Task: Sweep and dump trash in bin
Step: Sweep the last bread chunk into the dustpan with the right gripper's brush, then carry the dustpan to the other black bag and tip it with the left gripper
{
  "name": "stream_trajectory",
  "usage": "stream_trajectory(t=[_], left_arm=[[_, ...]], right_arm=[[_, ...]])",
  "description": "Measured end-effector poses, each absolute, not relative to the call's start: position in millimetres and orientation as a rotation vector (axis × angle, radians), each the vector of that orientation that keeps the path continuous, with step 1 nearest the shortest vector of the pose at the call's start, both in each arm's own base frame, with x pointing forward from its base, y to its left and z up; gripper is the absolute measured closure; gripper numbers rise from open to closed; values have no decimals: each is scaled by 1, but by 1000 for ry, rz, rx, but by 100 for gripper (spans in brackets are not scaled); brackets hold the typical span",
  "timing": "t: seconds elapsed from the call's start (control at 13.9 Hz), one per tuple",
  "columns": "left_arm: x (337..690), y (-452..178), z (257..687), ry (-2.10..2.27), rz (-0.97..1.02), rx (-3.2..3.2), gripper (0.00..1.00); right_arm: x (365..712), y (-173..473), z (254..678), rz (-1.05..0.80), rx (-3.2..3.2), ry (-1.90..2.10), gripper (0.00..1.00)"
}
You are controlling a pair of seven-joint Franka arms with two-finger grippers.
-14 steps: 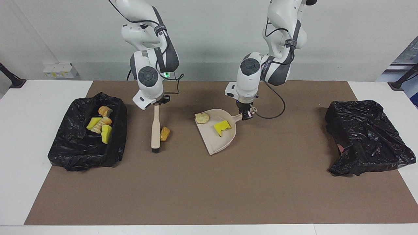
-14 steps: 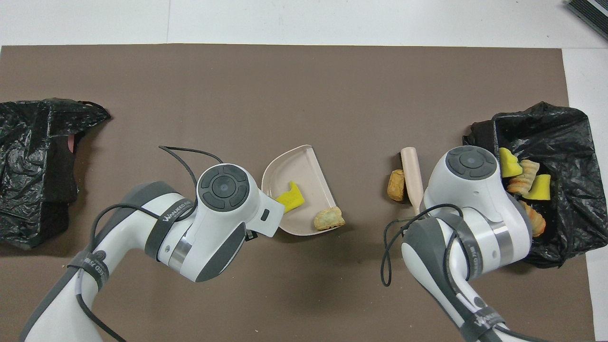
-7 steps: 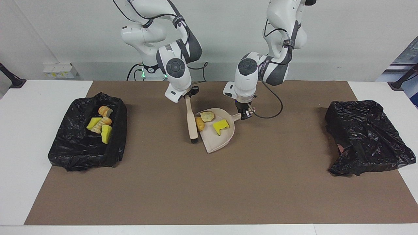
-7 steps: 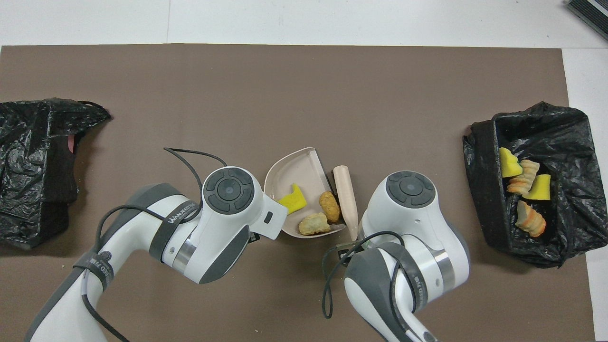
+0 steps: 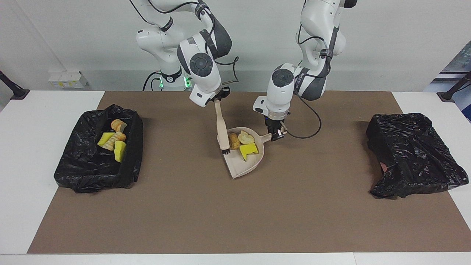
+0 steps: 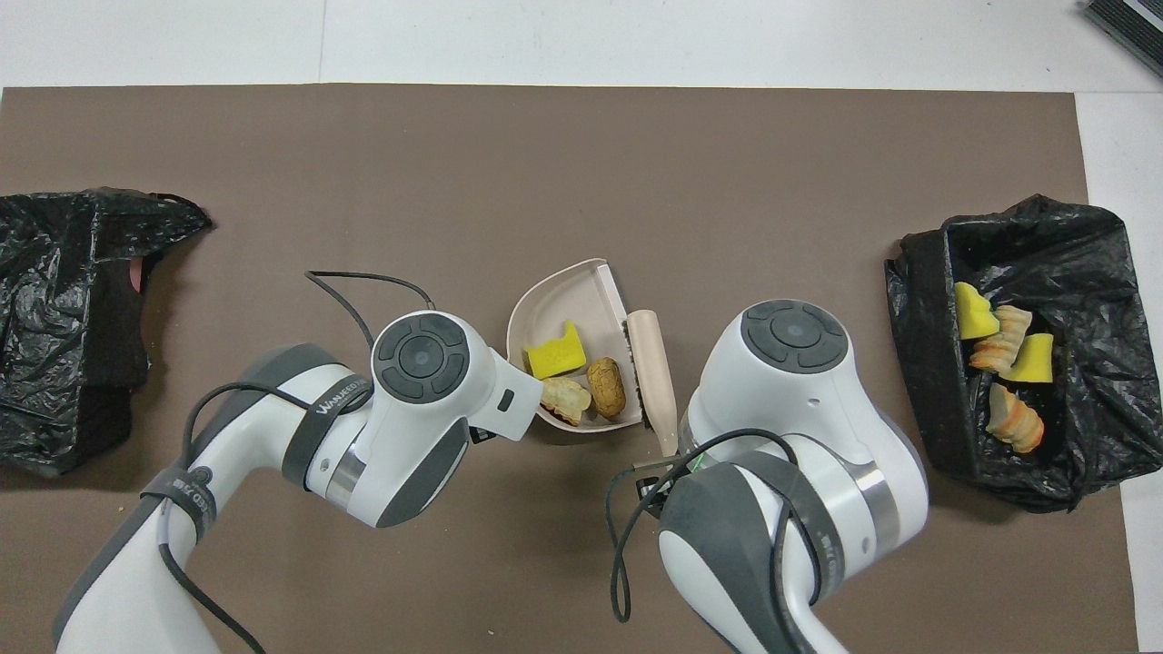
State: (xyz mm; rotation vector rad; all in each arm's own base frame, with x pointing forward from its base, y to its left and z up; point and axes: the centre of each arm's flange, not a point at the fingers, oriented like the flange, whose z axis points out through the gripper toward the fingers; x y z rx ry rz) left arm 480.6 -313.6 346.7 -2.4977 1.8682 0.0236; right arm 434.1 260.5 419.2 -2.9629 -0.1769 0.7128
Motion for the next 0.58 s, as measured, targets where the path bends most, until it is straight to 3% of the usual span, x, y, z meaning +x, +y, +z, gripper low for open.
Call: stream_trajectory(t=[0.29,0.58], left_arm=[[509,-277,350,1883,-2,-2484,68],[549,-222,371,1956,-42,-2414,68]], right_arm=[[409,273,427,684,-3030,21,73],[358,317,426,587,-3083,3,73]])
